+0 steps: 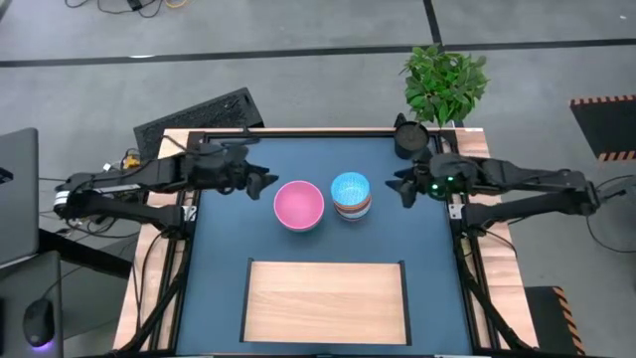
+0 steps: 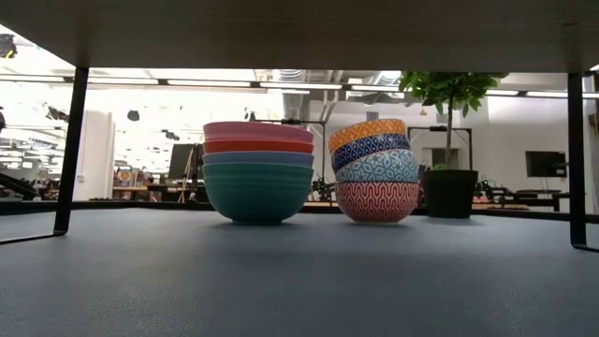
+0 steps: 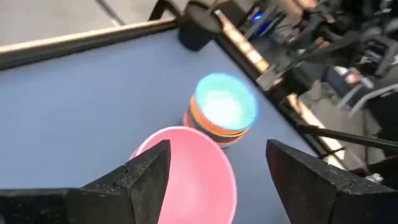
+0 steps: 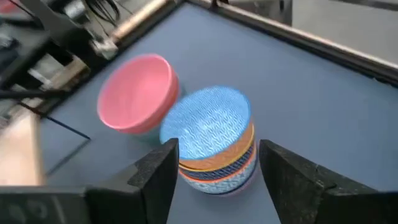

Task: Place and stack bowls onto a shelf
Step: Put the light blue patterned bowl on the shelf

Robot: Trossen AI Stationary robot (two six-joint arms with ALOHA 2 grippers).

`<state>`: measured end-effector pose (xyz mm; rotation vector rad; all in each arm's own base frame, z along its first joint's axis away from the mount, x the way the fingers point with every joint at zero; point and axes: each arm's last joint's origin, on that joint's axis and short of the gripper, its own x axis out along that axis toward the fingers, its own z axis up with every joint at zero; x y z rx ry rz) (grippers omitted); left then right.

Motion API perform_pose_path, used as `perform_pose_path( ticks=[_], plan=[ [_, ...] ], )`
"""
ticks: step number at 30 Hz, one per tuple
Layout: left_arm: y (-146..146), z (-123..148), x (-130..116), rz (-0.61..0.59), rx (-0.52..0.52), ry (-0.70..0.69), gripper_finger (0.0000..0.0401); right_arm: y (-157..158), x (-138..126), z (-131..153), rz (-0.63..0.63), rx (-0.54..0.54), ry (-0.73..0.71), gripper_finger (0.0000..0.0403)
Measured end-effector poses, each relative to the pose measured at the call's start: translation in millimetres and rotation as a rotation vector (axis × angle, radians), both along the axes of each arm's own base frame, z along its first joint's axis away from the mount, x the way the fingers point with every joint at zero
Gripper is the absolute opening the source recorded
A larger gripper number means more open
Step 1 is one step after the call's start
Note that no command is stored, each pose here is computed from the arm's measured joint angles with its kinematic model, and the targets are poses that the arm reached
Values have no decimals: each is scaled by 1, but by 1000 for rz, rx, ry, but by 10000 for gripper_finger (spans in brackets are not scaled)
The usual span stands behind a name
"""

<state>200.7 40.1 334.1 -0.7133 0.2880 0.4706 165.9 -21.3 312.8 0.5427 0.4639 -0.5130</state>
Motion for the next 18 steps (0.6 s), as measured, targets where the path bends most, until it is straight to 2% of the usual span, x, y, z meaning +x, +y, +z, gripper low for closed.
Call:
perform_pose_path(
  ticks=[6, 11, 18],
  plan=[
    [11, -16, 13, 48, -40, 80, 249, -5, 13, -12, -107, 44, 63, 249],
    [18, -25, 21, 29, -79, 125, 249, -16, 23, -22, -185, 82, 106, 249],
    [24, -32, 20, 43, -117, 175, 249, -29, 46, -13, -194, 96, 183, 249]
  ],
)
